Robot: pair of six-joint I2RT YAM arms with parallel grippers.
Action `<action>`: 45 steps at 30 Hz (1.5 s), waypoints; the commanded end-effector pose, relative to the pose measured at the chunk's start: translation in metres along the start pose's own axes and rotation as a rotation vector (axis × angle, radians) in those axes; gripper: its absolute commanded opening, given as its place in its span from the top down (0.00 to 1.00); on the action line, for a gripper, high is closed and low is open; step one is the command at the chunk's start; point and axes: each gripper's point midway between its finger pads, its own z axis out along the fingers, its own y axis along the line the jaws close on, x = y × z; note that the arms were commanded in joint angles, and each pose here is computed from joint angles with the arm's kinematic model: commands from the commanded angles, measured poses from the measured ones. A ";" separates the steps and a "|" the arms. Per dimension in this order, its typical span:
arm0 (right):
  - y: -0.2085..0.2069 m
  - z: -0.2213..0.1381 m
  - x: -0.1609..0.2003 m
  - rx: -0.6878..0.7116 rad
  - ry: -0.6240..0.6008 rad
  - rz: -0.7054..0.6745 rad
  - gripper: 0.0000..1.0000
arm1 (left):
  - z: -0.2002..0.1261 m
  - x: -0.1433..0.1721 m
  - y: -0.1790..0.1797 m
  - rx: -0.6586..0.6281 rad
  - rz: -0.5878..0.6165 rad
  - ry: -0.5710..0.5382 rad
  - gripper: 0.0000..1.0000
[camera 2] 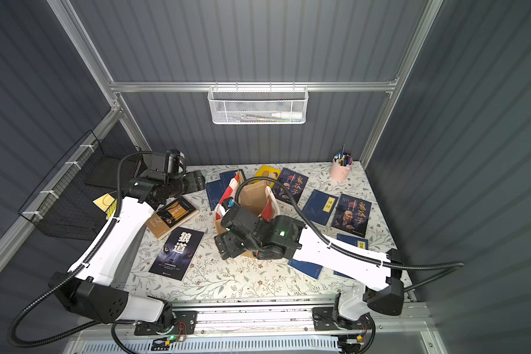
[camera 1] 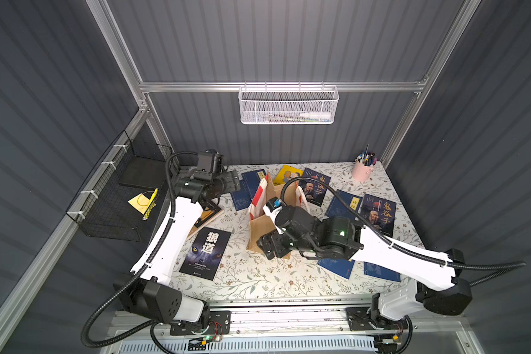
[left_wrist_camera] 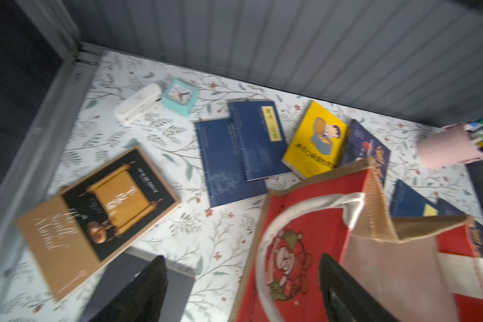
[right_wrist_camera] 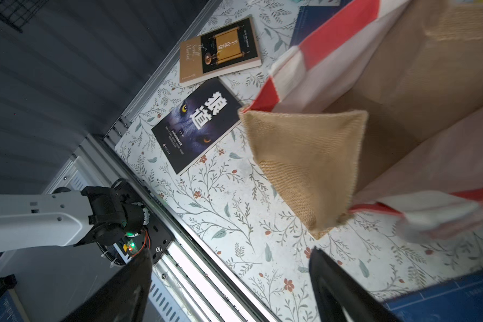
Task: Put the books into the canvas bag
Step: Adjust the canvas bag at the center of the board, then pick up the book from the center of the board.
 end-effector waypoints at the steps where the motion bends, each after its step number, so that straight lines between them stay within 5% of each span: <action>1: 0.020 0.022 0.005 -0.022 0.023 -0.008 0.12 | 0.013 0.050 0.039 -0.115 0.057 0.205 0.10; 12: 0.089 0.103 0.042 -0.154 0.141 0.004 0.25 | 0.071 0.128 0.083 -0.142 0.013 0.473 0.08; 17: 0.091 0.145 0.052 -0.082 0.222 0.024 0.34 | 0.084 0.149 0.107 -0.189 -0.061 0.491 0.01; 29: 0.059 0.225 0.065 0.010 0.317 0.232 0.28 | 0.100 0.168 0.167 -0.247 -0.248 0.469 0.01; 35: 0.040 0.257 0.064 0.037 0.324 0.311 0.27 | 0.113 0.195 0.185 -0.242 -0.296 0.545 0.01; 45: 0.027 0.290 0.077 0.018 0.373 0.340 0.24 | 0.121 0.219 0.182 -0.178 -0.350 0.565 0.01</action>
